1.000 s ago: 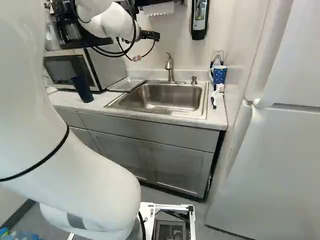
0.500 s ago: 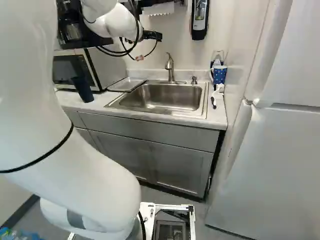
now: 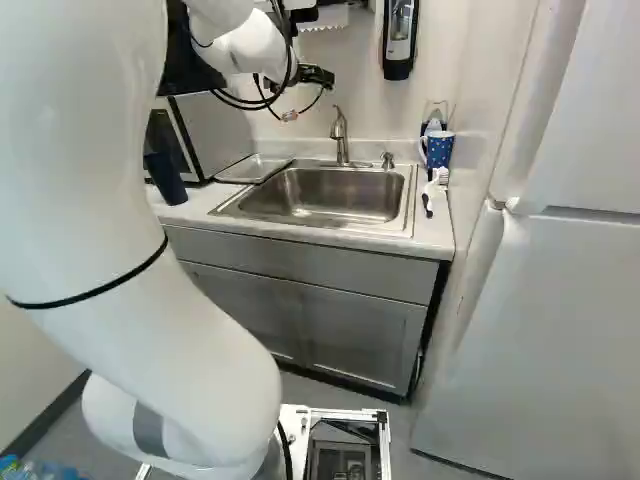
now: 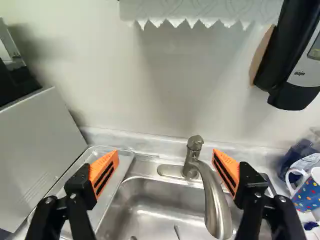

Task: Rinse the cup and place it in the tray

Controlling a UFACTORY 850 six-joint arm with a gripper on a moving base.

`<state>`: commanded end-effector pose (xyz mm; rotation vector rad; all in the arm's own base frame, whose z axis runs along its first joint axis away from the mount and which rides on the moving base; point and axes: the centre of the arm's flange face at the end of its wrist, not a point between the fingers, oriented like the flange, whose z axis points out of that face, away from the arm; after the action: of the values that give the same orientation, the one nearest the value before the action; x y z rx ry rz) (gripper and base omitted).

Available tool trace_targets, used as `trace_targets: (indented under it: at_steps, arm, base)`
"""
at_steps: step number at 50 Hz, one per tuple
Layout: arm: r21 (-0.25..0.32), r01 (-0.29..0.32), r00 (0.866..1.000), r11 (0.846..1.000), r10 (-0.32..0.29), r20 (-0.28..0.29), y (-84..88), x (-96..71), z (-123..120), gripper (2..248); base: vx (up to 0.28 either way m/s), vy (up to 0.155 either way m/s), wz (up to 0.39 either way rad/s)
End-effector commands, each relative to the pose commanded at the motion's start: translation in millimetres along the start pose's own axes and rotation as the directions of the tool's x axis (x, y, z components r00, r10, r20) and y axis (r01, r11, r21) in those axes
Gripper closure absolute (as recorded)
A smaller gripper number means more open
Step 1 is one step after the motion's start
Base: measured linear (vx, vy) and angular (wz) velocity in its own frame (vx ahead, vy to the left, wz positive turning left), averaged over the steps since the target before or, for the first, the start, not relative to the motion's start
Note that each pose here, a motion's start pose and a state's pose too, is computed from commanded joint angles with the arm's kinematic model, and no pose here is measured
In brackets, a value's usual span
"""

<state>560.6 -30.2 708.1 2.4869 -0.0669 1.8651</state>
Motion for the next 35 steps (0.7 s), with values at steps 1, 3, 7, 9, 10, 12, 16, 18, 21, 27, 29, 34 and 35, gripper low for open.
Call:
trace_targets:
  at_steps: [1,3,7,9,10,12,16,18,21,27,29,34,35]
  arm:
    - [-0.001,0.000,1.000,1.000,0.000,0.004,0.3,0.0,2,3]
    - [-0.002,0.000,1.000,1.000,0.000,0.013,0.9,0.1,5,3]
    - [-0.003,-0.001,1.000,1.000,0.001,0.031,2.0,0.1,11,3]
    - [-0.004,-0.001,0.999,1.000,0.001,0.041,2.5,0.1,15,3]
    - [-0.005,-0.001,0.999,1.000,0.002,0.045,2.7,0.1,16,3]
    - [-0.005,-0.002,0.998,1.000,0.002,0.055,3.1,0.0,20,3]
    - [-0.006,-0.002,0.997,1.000,0.002,0.074,3.7,-0.2,26,3]
    - [-0.006,-0.002,0.996,1.000,0.002,0.084,3.7,-0.3,29,3]
    - [-0.006,-0.002,0.995,1.000,0.002,0.098,3.5,-0.6,34,3]
    - [-0.005,-0.001,0.992,1.000,0.002,0.127,3.1,-1.1,43,3]
    - [-0.005,-0.001,0.991,1.000,0.002,0.136,3.0,-1.4,46,3]
    - [-0.004,-0.001,0.987,1.000,0.002,0.160,2.7,-1.9,53,3]
    - [-0.004,-0.001,0.986,1.000,0.002,0.165,2.6,-2.0,54,3]
  base:
    - [0.000,0.000,0.000]
    - [0.000,0.000,0.000]
    - [0.000,0.000,0.000]
    - [0.000,0.000,0.000]
    - [0.000,0.000,0.000]
    - [0.000,0.000,0.000]
    - [0.000,0.000,0.000]
    - [0.000,0.000,0.000]
    - [0.000,0.000,0.000]
    - [0.000,0.000,0.000]
    - [0.000,0.000,0.000]
    - [0.000,0.000,0.000]
    - [0.000,0.000,0.000]
